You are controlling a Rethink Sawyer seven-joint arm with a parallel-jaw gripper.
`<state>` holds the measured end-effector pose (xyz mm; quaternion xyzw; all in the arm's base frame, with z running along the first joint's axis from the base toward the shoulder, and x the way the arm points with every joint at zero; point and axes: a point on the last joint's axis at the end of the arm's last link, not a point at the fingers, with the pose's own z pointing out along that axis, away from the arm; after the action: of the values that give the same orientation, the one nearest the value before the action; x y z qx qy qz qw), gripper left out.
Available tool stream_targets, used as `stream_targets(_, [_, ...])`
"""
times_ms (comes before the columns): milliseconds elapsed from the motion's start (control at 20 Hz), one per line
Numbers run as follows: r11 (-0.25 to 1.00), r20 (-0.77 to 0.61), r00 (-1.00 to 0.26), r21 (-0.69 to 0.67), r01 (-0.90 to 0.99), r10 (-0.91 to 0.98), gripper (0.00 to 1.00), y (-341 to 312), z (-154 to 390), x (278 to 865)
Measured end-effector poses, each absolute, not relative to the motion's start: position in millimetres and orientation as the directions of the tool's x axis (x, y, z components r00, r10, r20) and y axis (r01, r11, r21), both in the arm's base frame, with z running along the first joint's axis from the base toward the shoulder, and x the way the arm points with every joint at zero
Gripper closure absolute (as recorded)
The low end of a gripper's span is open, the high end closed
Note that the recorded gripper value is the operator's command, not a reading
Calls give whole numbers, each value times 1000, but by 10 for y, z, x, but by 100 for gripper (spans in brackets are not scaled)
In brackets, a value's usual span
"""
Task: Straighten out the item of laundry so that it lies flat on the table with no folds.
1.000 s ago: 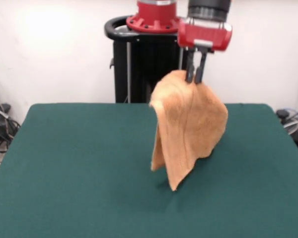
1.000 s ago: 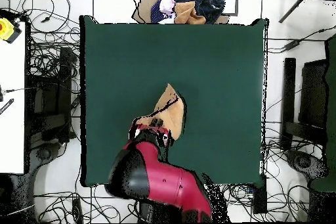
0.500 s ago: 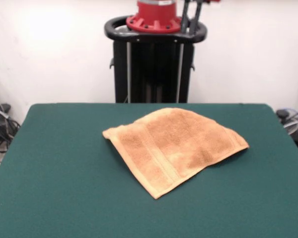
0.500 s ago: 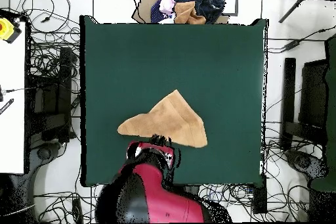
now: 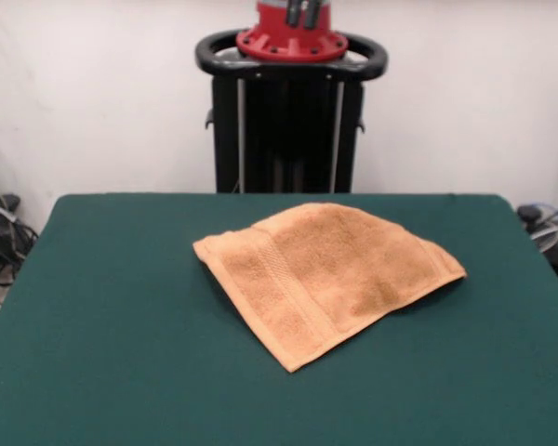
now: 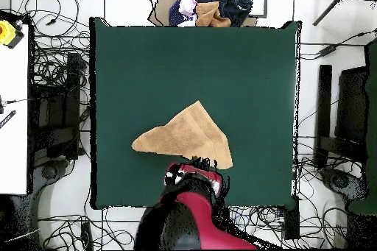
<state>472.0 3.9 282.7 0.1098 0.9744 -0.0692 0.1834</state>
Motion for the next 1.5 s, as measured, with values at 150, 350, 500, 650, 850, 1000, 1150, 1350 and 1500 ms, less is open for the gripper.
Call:
stream_targets(150, [960, -435, -880, -104, 259, 190, 100, -118, 2696, 4860])
stream_targets(350, [959, -503, -848, -118, 259, 167, 100, -173, 2575, 5010])
stream_targets(500, [961, -578, -806, -128, 245, 129, 0, -154, 2442, 5169])
stream_targets(650, [964, -604, -789, -128, 232, 110, 0, -135, 2366, 5215])
stream_targets(850, [970, -603, -792, -125, 206, 91, 0, -88, 2230, 5194])
stream_targets(1000, [977, -579, -811, -117, 181, 81, 0, -4, 2100, 5115])
stream_targets(1150, [980, -563, -823, -111, 166, 75, 0, 45, 2016, 5085])
stream_targets(1350, [983, -561, -825, -102, 154, 71, 0, 86, 1909, 5109])
stream_targets(1500, [984, -572, -817, -99, 151, 68, 0, 87, 1808, 5130])
